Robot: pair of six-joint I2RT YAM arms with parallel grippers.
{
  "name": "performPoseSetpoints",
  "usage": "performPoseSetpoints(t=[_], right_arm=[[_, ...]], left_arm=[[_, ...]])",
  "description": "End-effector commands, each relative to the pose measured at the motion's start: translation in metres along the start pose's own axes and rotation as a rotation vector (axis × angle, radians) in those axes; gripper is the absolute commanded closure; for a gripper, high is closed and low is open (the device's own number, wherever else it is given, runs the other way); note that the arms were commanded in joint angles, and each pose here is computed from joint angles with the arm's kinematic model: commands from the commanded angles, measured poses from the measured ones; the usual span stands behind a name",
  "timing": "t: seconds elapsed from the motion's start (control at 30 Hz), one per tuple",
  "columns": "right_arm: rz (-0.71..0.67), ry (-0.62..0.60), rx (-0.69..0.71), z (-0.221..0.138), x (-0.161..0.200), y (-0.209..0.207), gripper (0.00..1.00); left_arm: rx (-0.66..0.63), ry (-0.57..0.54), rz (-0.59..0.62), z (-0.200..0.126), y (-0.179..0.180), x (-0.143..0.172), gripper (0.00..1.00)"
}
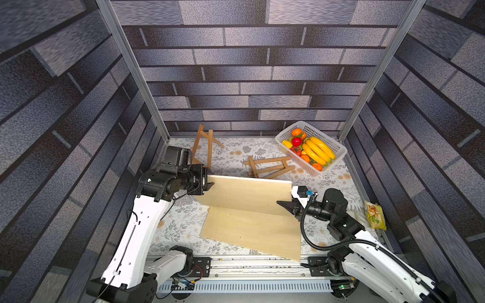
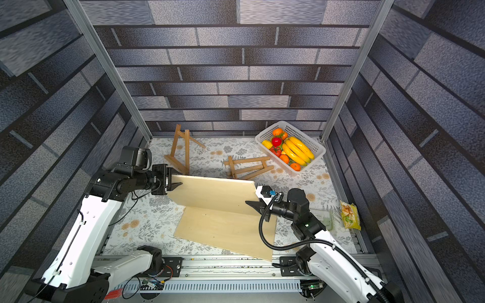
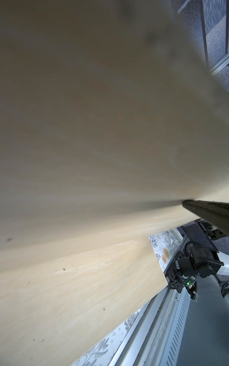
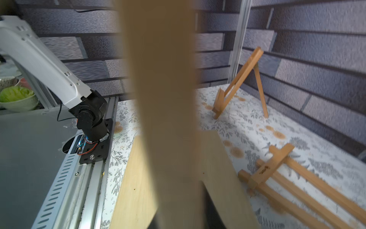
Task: Assemble the easel
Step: Place the drawing board on the easel.
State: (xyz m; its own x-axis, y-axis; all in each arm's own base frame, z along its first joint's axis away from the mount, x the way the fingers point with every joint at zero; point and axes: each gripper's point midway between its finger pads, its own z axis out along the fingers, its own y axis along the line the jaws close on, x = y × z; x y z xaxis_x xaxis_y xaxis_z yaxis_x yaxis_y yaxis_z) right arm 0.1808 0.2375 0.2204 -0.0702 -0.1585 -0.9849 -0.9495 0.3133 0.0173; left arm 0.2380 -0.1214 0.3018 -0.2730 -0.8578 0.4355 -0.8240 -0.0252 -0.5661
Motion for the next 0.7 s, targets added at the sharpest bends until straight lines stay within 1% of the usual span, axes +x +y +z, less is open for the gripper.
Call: performPoseSetpoints(t=[0.0, 0.1, 0.17, 0.23, 0.33, 0.4, 0.5, 0.53, 0.57, 0.6, 0.63, 0.67], right_arm=[[0.104, 0.097, 0.034, 0.001, 0.031, -0.005, 0.68], [0.118, 0.086, 0.002, 0.003, 0.027, 0.000, 0.63], [0.120, 0.089, -0.008, 0.004, 0.026, 0.002, 0.63], [0.118, 0.090, -0.014, 0.004, 0.026, 0.004, 0.63], [0.121, 0.089, -0.015, 0.003, 0.024, 0.006, 0.62], [0.118, 0.078, -0.024, 0.002, 0.019, 0.008, 0.57], [0.107, 0.054, -0.044, 0.004, 0.008, 0.011, 0.56], [0.106, 0.045, -0.050, 0.005, 0.005, 0.012, 0.58], [0.102, 0.038, -0.059, 0.006, 0.002, 0.013, 0.63], [0.094, 0.030, -0.070, 0.009, -0.003, 0.015, 0.82], [0.091, 0.027, -0.078, 0.011, -0.006, 0.016, 0.94], [0.087, 0.025, -0.092, 0.014, -0.008, 0.018, 1.00]], left_arm=[[-0.084, 0.004, -0.097, 0.002, 0.029, -0.007, 0.67], [-0.087, 0.010, -0.117, -0.001, 0.036, -0.010, 0.67], [-0.082, 0.019, -0.126, 0.000, 0.038, -0.011, 0.67], [-0.083, 0.025, -0.129, 0.003, 0.040, -0.012, 0.75], [-0.079, 0.030, -0.132, 0.005, 0.042, -0.012, 0.83], [-0.070, 0.032, -0.139, 0.004, 0.042, -0.012, 0.84], [-0.059, 0.031, -0.151, 0.002, 0.043, -0.013, 0.84], [-0.057, 0.031, -0.153, 0.001, 0.044, -0.013, 0.85], [-0.054, 0.032, -0.153, 0.000, 0.044, -0.012, 0.85], [-0.052, 0.033, -0.155, -0.001, 0.044, -0.011, 0.85], [-0.052, 0.035, -0.156, -0.002, 0.045, -0.010, 0.85], [-0.045, 0.031, -0.157, -0.005, 0.045, -0.010, 0.85]])
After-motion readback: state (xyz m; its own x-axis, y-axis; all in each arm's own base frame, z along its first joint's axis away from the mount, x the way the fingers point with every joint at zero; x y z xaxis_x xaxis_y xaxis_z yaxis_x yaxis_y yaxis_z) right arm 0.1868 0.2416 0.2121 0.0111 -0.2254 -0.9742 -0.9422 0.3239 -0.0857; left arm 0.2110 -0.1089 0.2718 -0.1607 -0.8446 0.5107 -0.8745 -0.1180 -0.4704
